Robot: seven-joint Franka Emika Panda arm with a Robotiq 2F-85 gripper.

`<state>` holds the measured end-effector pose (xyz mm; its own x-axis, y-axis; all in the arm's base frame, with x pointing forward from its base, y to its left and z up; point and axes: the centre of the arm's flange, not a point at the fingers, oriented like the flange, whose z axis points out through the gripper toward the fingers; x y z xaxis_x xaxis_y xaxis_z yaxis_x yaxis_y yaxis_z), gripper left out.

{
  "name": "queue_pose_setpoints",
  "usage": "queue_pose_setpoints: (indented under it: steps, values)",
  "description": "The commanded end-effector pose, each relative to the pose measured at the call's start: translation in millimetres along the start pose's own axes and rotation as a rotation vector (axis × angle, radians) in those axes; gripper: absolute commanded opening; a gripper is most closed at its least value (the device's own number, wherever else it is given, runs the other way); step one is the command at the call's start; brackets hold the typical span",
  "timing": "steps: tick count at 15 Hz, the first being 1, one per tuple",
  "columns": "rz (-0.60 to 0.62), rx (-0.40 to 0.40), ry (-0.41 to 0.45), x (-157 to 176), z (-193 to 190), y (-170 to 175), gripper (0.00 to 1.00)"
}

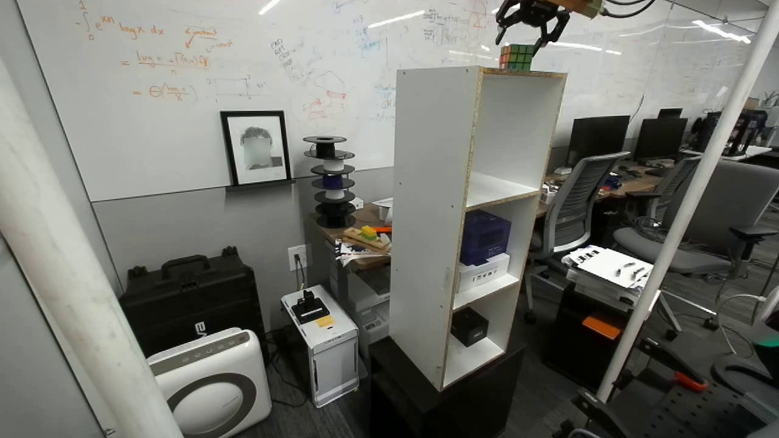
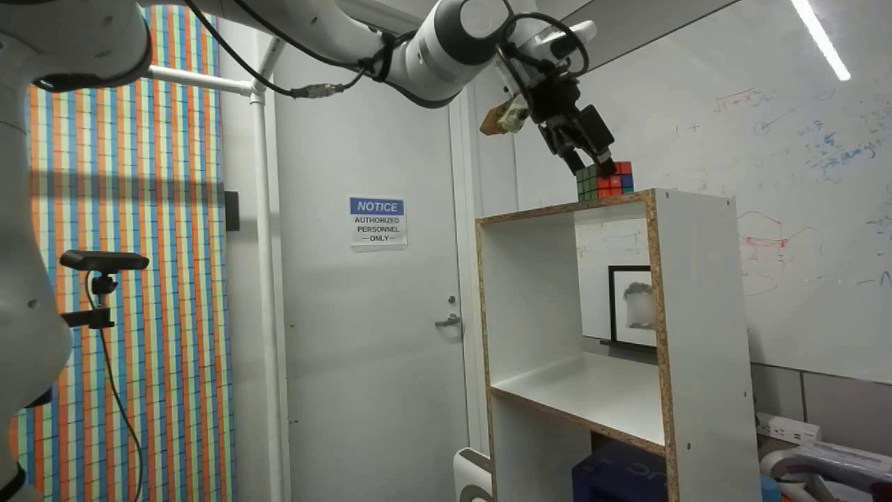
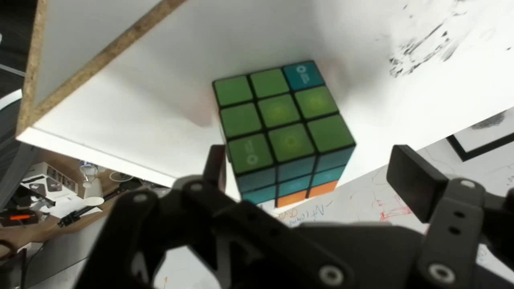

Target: Put the rubix cube on the top of the shelves

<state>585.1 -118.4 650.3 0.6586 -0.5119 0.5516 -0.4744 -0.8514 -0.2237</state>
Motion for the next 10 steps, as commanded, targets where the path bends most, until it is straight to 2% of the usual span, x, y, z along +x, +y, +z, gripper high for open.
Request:
queue_pose_setpoints:
  steps: [1, 5, 7, 9, 10]
  values:
    - [0.009, -0.021, -0.142, -10.4, -53.9, -4.5, 1.0]
    - [0.003, -0.074, -0.337, -65.3, -108.6, 17.2, 1.0]
    - [0.042, -0.168, -0.436, -88.8, -127.0, 27.3, 1.0]
    - [0.069, -0.2, -0.479, -115.9, -137.5, 43.7, 1.0]
    - [0.04, -0.168, -0.464, -88.0, -122.8, 33.3, 1.0]
